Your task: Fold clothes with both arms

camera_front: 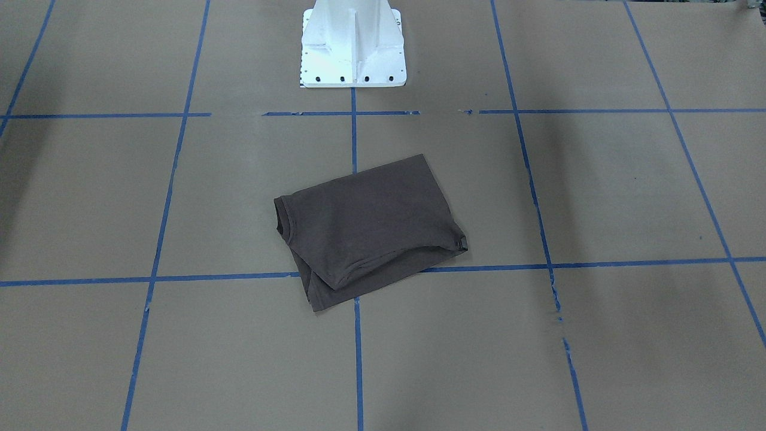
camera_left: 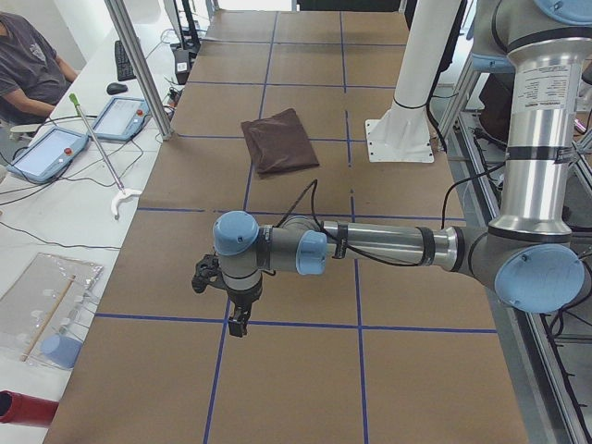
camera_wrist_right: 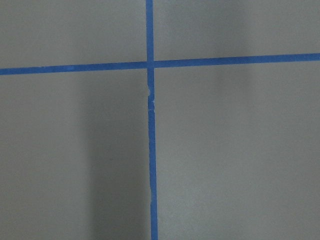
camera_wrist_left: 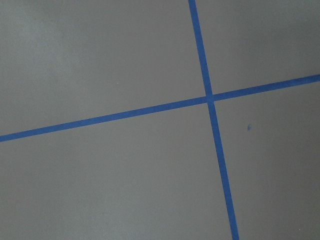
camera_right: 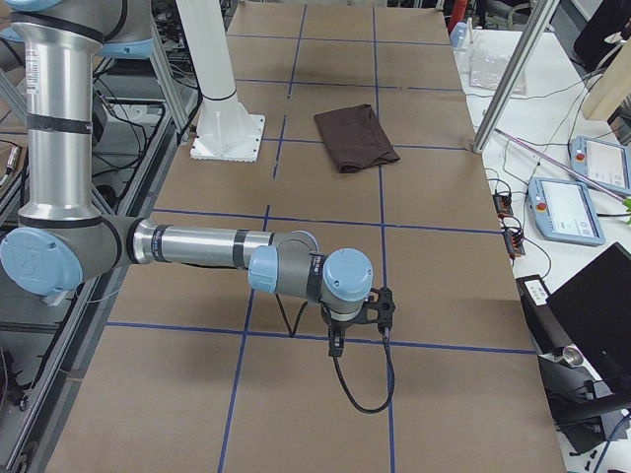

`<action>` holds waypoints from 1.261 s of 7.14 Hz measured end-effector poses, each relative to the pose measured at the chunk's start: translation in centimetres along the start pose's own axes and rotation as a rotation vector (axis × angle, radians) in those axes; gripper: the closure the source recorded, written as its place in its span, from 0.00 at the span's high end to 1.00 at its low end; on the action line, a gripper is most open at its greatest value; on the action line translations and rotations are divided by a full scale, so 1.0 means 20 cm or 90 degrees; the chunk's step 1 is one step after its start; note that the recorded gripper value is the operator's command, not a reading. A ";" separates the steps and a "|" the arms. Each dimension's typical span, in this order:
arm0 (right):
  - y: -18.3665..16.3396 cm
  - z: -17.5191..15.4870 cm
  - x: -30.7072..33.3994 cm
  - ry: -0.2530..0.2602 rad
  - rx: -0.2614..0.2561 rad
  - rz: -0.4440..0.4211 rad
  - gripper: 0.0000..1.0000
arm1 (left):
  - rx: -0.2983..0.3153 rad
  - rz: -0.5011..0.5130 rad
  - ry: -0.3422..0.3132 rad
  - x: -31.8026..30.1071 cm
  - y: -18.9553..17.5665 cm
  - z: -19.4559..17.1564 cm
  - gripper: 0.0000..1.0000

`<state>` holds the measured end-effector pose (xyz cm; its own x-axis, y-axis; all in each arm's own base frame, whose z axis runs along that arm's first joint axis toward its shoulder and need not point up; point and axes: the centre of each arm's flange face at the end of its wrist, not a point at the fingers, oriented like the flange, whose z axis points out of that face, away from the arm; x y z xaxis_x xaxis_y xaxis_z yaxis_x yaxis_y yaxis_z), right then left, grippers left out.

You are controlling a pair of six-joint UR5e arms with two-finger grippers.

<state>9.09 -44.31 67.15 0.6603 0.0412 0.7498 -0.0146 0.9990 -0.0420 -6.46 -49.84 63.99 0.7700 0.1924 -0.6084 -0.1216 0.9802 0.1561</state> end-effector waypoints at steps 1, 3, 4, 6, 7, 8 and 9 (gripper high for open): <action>0.01 0.04 0.05 0.004 -0.003 0.002 1.00 | 0.001 0.001 0.000 0.00 0.00 0.00 1.00; 0.01 0.09 0.11 0.016 0.002 0.002 1.00 | 0.001 0.001 0.000 0.00 0.00 0.00 1.00; 0.01 0.09 0.11 0.017 0.004 0.007 1.00 | 0.000 0.000 0.000 -0.01 0.00 0.01 1.00; -0.01 0.07 0.09 0.016 0.011 0.006 1.00 | 0.000 0.000 0.000 -0.01 0.00 0.01 1.00; -0.03 0.05 0.07 0.016 0.017 0.002 1.00 | 0.000 0.000 0.000 -0.01 0.00 0.01 1.00; -0.04 0.03 0.04 0.015 0.023 -0.004 1.00 | 0.000 0.001 0.000 -0.01 0.00 0.01 1.00; -0.04 0.01 0.02 0.015 0.028 -0.010 1.00 | 0.000 0.001 0.000 -0.01 0.00 0.01 1.00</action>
<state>9.28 -45.12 67.58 0.6788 0.0264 0.7339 -0.0378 0.9993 -0.0010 -6.45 -49.86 64.16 0.7698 0.1939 -0.6081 -0.1223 0.9799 0.1576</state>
